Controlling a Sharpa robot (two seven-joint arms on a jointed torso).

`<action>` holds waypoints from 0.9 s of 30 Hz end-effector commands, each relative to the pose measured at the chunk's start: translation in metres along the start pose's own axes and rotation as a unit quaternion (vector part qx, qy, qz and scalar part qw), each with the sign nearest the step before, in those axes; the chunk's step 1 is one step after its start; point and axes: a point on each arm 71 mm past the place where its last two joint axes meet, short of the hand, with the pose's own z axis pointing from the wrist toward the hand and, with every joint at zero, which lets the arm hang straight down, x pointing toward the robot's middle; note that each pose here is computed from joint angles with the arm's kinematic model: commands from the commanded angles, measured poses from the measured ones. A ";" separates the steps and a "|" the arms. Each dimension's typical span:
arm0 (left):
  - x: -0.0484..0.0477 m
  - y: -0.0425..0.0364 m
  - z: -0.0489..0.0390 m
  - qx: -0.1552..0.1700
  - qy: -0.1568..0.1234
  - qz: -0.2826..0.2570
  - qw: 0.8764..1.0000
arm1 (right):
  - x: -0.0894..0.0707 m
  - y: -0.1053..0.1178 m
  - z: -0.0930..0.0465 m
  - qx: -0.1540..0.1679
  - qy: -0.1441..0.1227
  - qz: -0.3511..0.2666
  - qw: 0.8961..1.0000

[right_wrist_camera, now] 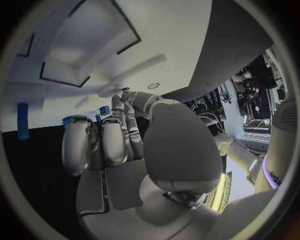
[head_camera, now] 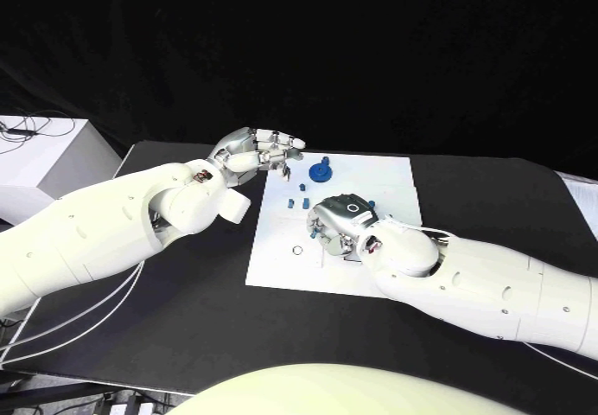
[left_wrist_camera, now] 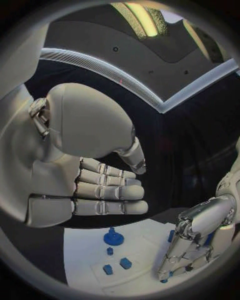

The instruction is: Assemble the parts on the task board

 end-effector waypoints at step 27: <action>0.0007 -0.0008 -0.0002 0.001 0.004 0.000 1.000 | 0.013 0.000 0.000 -0.007 0.031 0.006 0.999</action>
